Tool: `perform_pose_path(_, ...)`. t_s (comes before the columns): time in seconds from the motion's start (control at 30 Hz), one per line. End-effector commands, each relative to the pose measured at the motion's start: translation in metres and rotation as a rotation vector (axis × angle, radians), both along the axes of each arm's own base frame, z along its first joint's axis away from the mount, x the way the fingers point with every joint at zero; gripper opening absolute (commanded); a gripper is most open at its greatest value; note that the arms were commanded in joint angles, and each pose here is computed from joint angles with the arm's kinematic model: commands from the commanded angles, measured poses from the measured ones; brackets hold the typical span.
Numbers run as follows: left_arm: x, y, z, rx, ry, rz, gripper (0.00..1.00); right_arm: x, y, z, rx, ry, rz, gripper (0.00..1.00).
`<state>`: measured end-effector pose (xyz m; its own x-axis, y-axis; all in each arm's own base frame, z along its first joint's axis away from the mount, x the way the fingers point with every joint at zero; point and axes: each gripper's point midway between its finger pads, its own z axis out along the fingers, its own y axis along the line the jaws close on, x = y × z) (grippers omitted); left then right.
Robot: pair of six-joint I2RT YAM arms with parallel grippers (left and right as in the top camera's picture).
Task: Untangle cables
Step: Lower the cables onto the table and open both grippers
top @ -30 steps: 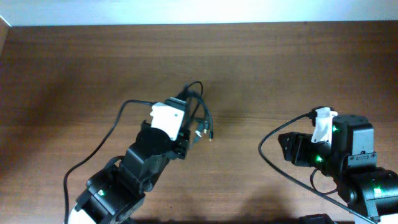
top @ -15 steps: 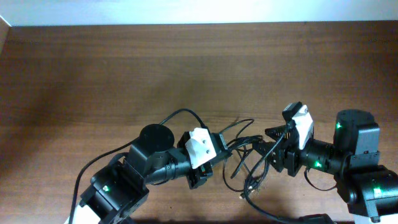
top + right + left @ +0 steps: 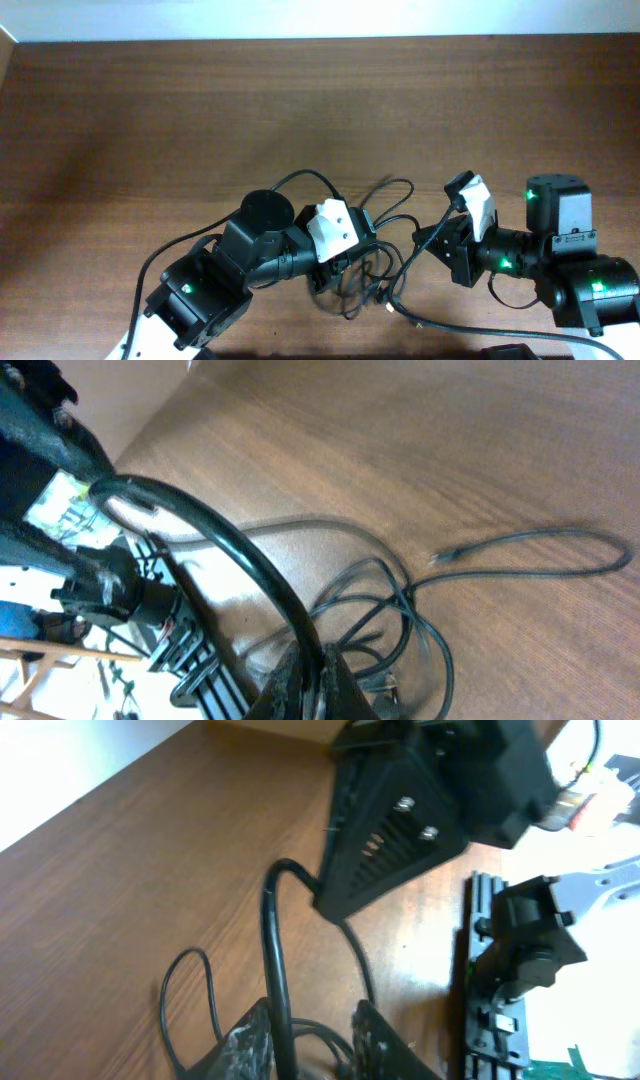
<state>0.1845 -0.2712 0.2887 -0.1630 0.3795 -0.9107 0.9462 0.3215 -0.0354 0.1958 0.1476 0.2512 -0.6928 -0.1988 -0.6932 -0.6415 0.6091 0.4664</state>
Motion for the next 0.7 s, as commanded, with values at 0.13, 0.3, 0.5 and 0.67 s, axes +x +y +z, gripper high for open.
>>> perform_pose_path(0.13, 0.006, 0.004, 0.000, 0.014, -0.003, 0.043, 0.47, -0.004, -0.003, -0.003, -0.016, 0.029, -0.011, 0.04)
perform_pose_path(0.3, 0.016, 0.018, -0.016, 0.081, 0.044, 0.155, 0.47, -0.007, -0.004, -0.006, -0.028, 0.051, -0.017, 0.04)
perform_pose_path(0.5, 0.025, 0.024, -0.018, 0.084, 0.067, 0.237, 0.71, -0.010, -0.010, -0.014, -0.067, 0.083, -0.041, 0.04)
perform_pose_path(0.67, 0.025, 0.024, -0.020, 0.090, 0.071, 0.237, 0.99, -0.008, -0.013, -0.017, -0.079, 0.097, -0.065, 0.11)
